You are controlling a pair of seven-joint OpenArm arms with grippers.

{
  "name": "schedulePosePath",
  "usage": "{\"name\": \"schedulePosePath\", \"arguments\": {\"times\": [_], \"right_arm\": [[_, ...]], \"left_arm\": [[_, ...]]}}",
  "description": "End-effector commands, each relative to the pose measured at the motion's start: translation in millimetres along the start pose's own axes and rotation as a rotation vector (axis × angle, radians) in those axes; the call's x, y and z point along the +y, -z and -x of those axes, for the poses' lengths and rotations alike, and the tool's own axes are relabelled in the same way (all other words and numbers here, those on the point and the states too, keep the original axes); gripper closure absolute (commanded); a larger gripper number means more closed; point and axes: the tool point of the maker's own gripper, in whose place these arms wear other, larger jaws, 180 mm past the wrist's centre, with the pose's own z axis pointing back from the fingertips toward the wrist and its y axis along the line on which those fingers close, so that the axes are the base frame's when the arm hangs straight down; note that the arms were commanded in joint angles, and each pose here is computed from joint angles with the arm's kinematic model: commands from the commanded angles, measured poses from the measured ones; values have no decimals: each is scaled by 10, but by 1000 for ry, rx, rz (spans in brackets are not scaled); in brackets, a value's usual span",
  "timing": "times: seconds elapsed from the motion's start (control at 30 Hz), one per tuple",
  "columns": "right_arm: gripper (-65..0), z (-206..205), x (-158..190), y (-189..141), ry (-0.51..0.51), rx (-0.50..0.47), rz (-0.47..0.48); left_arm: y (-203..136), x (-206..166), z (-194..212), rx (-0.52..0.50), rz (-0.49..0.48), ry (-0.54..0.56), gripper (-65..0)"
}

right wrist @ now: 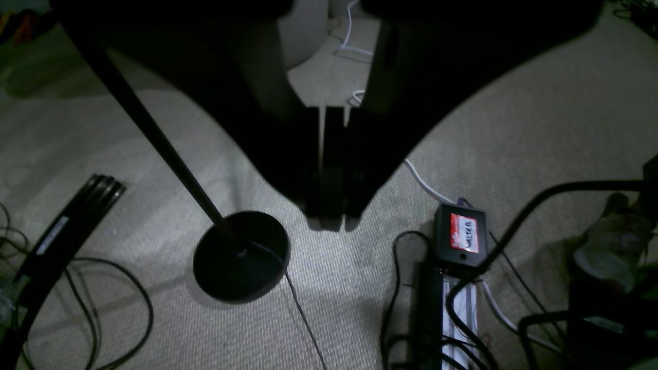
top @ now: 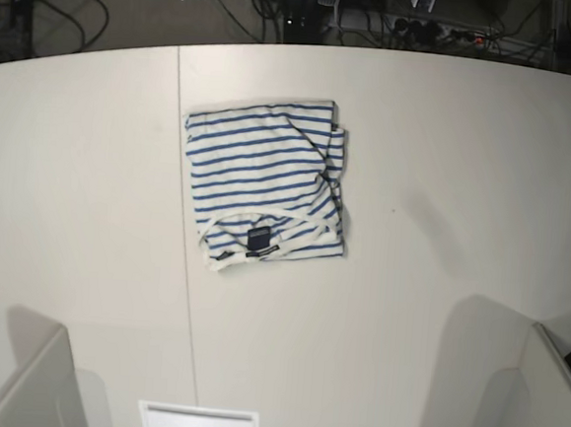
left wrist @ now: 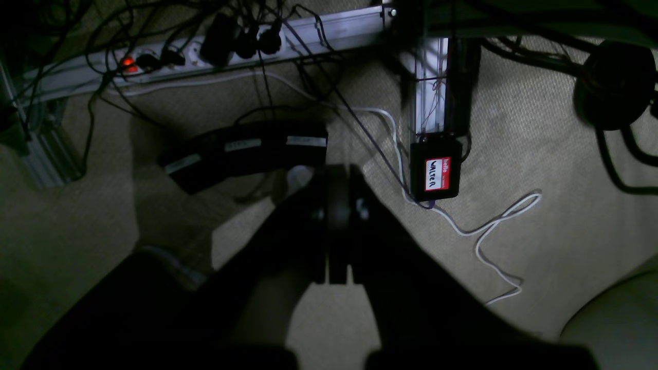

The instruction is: Fold the T-shirt properly

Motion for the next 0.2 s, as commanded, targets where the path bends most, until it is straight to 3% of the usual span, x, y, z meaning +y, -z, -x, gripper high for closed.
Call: {"name": "schedulePosePath", "arguments": {"times": [0.0, 0.17], "right_arm": [[0, 49, -52, -10, 2, 7, 8], [0, 52, -61, -11, 1, 7, 9]], "left_arm": [[-20, -65, 90, 15, 12, -1, 0], [-19, -65, 87, 13, 12, -1, 0]]}}
